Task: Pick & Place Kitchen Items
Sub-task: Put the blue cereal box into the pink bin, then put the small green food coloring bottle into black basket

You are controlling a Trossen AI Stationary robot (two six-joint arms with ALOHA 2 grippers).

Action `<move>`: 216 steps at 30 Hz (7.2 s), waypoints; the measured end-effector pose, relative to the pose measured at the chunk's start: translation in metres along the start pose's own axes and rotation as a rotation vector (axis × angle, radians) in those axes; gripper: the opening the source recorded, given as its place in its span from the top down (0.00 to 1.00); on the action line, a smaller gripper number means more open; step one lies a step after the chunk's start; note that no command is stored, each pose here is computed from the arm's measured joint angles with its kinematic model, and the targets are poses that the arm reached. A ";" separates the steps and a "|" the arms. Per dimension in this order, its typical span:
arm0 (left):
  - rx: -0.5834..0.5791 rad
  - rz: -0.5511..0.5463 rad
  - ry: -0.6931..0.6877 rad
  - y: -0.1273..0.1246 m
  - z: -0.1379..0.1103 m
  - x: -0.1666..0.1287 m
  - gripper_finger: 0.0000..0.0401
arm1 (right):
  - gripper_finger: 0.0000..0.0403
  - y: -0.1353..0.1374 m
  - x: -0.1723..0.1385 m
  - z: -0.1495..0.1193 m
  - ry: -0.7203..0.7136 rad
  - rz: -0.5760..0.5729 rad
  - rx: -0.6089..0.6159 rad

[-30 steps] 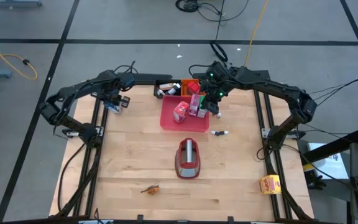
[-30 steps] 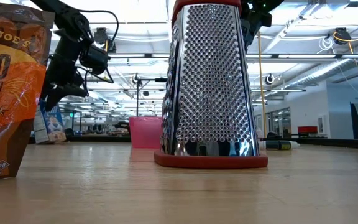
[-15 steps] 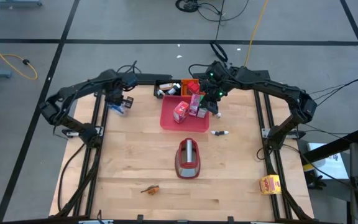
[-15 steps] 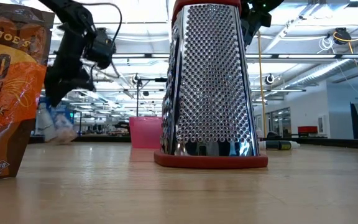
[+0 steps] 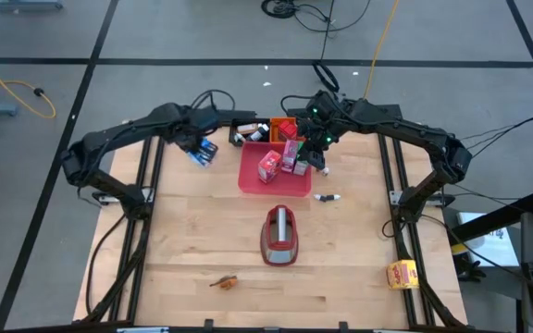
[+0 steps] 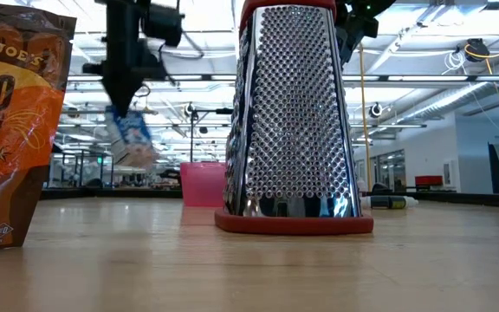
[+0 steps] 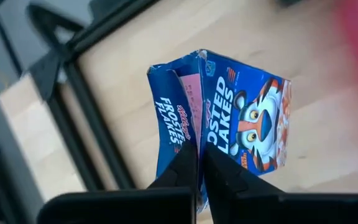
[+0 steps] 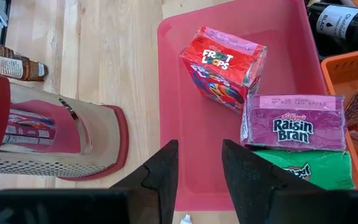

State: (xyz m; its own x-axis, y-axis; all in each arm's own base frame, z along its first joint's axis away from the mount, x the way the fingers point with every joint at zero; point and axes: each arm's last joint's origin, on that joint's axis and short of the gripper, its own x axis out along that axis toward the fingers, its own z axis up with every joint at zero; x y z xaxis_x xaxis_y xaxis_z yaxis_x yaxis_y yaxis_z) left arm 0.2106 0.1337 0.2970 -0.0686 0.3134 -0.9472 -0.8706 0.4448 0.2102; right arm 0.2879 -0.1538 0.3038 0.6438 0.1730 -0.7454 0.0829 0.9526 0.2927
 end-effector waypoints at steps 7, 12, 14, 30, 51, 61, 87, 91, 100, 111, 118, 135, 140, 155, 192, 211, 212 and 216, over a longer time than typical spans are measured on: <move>0.017 -0.115 -0.152 -0.026 0.001 -0.030 0.98 | 0.72 0.000 0.000 0.000 0.000 -0.001 0.000; 0.007 -0.186 -0.241 -0.042 0.008 -0.035 0.99 | 0.72 0.000 0.000 0.000 0.000 -0.001 0.023; 0.020 -0.191 -0.245 -0.049 0.011 -0.033 0.99 | 0.72 0.000 0.000 0.000 0.000 0.000 0.027; 0.083 -0.208 -0.174 -0.104 0.046 -0.010 0.98 | 0.72 0.000 0.000 0.000 0.000 0.001 0.027; 0.112 -0.301 -0.139 -0.128 0.061 -0.007 0.84 | 0.72 0.000 0.000 0.000 0.000 0.002 0.023; 0.134 -0.325 -0.191 -0.133 0.063 -0.009 0.66 | 0.72 0.000 0.000 0.000 0.000 0.002 0.023; 0.307 -0.085 -0.241 -0.126 0.034 -0.030 0.63 | 0.72 0.095 -0.027 -0.109 0.408 -0.046 0.261; 0.327 -0.085 -0.268 -0.130 0.027 -0.038 0.63 | 0.72 0.113 -0.038 -0.147 0.393 -0.087 0.366; 0.343 -0.108 -0.311 -0.138 0.020 -0.045 0.63 | 0.72 0.120 -0.015 -0.175 0.161 -0.106 0.204; 0.396 -0.098 -0.328 -0.144 0.011 -0.048 0.63 | 0.72 0.092 0.033 -0.188 0.184 -0.332 -0.073; 0.414 -0.078 -0.339 -0.146 0.009 -0.049 0.63 | 0.68 0.084 0.043 -0.183 0.186 -0.363 -0.142; 0.450 -0.042 -0.328 -0.149 -0.003 -0.052 0.63 | 0.65 0.067 0.065 -0.184 0.292 -0.389 -0.160; 0.461 -0.040 -0.326 -0.150 -0.005 -0.052 0.63 | 0.65 0.062 0.070 -0.185 0.325 -0.392 -0.159; 0.464 -0.019 -0.320 -0.149 -0.006 -0.052 0.63 | 0.65 0.048 0.091 -0.205 0.301 -0.403 -0.177; 0.485 0.086 -0.382 -0.136 -0.004 -0.059 0.63 | 0.90 0.082 -0.002 -0.141 -0.103 -0.472 -0.121; 0.479 -0.298 -0.570 -0.077 -0.012 -0.054 0.63 | 0.90 0.039 0.004 -0.030 -0.231 -0.512 -0.199; 0.484 -0.298 -0.570 -0.075 -0.015 -0.050 0.63 | 0.90 0.033 0.005 -0.024 -0.219 -0.514 -0.192; 0.463 -0.339 -0.605 -0.067 -0.026 -0.042 0.63 | 0.90 0.008 0.011 0.001 -0.239 -0.439 -0.174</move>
State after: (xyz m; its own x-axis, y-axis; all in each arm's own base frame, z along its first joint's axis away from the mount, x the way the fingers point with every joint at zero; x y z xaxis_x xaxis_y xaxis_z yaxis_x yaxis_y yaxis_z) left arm 0.2594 0.0694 0.3168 0.5499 0.4382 -0.7111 -0.4997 0.8548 0.1403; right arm 0.2969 -0.1442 0.2988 0.7340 -0.2947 -0.6119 0.2699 0.9533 -0.1353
